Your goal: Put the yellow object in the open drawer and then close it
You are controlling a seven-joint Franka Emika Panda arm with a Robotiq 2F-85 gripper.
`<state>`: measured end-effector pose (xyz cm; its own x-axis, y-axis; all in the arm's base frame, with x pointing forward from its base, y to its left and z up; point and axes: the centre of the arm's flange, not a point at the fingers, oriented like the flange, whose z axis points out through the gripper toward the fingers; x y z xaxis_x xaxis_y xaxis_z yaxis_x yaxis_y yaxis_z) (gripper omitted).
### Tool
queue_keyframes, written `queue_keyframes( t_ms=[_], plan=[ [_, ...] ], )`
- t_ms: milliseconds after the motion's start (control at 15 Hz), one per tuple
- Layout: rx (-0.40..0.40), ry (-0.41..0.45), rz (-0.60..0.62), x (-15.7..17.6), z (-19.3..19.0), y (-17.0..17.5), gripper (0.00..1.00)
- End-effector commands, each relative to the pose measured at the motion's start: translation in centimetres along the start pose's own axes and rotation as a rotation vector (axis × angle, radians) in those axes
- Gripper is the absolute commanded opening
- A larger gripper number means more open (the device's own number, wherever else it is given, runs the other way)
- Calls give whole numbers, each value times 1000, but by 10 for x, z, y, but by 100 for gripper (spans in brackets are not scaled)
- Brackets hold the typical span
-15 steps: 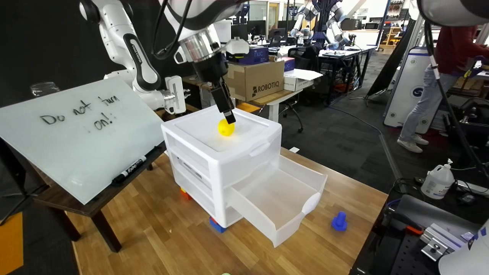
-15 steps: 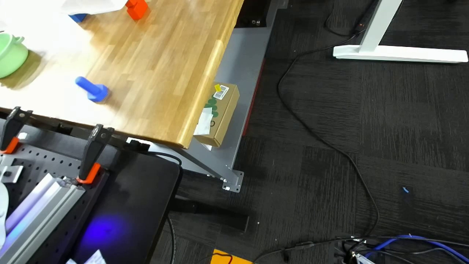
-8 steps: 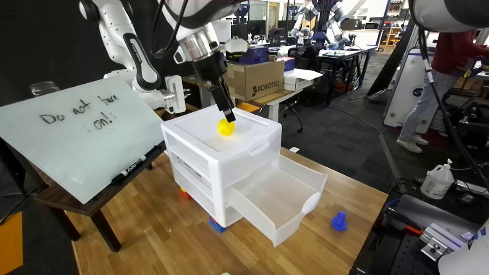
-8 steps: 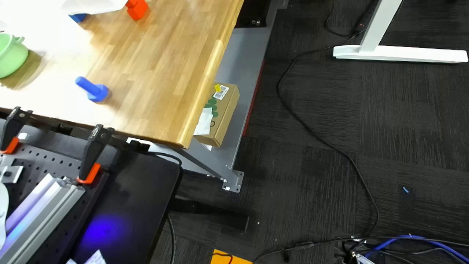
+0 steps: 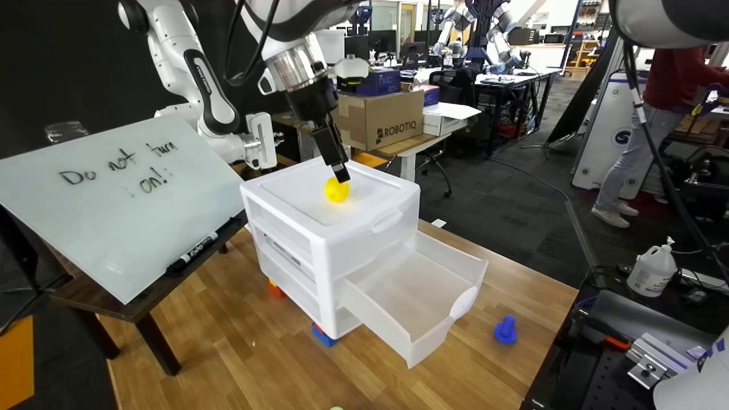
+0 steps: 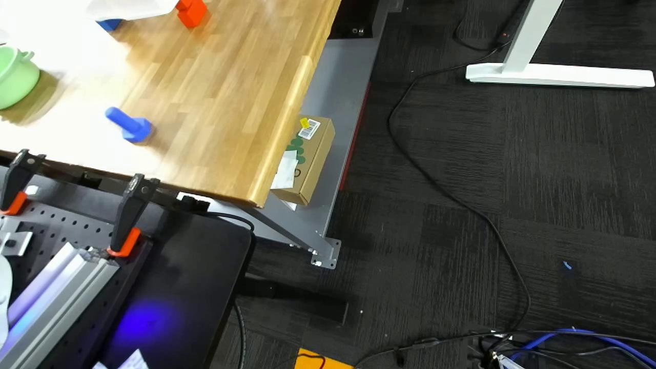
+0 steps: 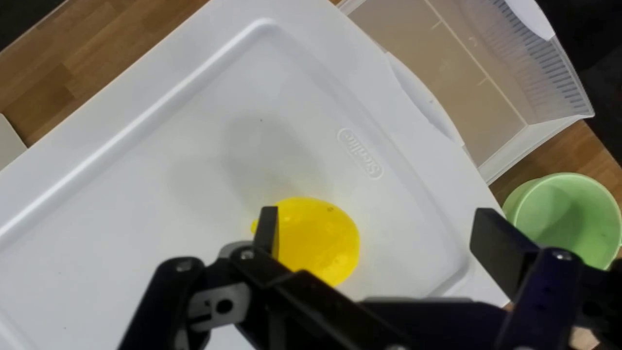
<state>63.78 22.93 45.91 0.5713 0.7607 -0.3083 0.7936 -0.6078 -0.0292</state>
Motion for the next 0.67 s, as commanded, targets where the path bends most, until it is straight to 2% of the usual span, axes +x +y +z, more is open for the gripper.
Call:
queue_keyframes(
  t_ms=[0, 267, 600],
  plan=[
    [17, 60, -55, -1, -4, 1, 100],
    [11, 80, -47, -4, -3, 6, 100],
    [14, 53, -15, -11, 4, 20, 100]
  ],
)
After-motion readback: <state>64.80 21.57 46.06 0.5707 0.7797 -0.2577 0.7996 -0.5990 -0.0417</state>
